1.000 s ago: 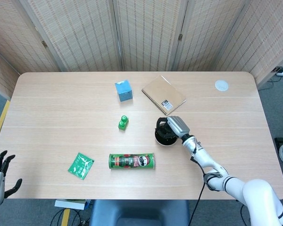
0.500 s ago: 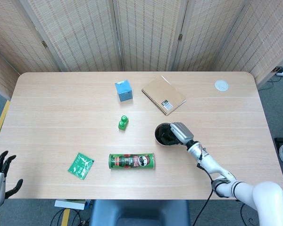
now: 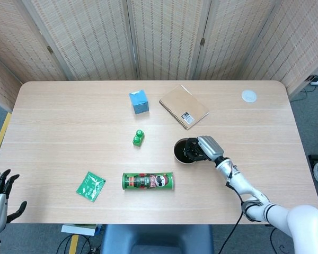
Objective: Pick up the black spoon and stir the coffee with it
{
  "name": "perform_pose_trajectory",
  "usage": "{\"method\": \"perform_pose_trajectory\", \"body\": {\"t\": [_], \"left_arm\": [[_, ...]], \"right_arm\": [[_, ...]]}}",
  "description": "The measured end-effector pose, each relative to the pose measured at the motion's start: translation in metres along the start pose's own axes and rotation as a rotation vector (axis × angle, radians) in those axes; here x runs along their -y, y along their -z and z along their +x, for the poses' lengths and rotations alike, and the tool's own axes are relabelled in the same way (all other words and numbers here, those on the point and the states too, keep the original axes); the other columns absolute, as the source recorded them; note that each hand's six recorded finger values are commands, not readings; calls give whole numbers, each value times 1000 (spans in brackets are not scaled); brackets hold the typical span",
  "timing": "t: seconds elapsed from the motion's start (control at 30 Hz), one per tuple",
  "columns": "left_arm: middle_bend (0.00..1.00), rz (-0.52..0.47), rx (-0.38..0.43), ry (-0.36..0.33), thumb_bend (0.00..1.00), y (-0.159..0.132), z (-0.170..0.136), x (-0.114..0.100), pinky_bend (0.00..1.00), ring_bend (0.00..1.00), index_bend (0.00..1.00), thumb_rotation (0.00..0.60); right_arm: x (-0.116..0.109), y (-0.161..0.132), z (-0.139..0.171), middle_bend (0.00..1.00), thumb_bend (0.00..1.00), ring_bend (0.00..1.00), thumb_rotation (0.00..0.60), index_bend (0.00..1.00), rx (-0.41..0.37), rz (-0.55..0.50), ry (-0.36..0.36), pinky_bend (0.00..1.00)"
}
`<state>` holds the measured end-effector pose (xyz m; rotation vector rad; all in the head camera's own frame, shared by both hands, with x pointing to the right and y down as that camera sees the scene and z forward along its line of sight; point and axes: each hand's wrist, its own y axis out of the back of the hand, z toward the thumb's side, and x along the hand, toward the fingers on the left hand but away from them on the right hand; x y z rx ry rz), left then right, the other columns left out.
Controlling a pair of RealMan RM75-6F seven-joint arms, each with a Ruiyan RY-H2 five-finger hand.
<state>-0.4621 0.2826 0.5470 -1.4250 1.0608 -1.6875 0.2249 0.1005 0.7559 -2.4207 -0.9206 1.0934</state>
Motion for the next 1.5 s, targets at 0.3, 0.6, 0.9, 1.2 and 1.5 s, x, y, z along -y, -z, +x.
{"method": "perform_pose_trajectory", "body": {"t": [0.3, 0.6, 0.9, 1.2, 1.5], "left_arm": [[103, -5, 9, 6, 311, -2, 1, 2, 142, 69, 208, 600], [102, -15, 24, 6, 311, -7, 7, 3, 142, 69, 209, 600], [103, -42, 61, 16, 311, -18, 16, 7, 142, 69, 208, 600], [103, -66, 126, 1, 311, -39, 24, 6, 142, 69, 208, 600], [97, -70, 134, -13, 311, -47, 25, 4, 142, 69, 204, 600]], "right_arm": [[-5, -1, 12, 998, 52, 1000, 600, 209, 7, -11, -10, 1000], [-39, 4, 41, 990, 82, 1000, 600, 226, 13, 46, 39, 1000], [-84, 18, 92, 843, 213, 958, 600, 449, 50, 373, 135, 1000], [-126, 29, 193, 425, 213, 465, 600, 285, 206, 565, 302, 571], [-127, 31, 257, 116, 181, 162, 600, 67, 281, 546, 340, 247]]}}
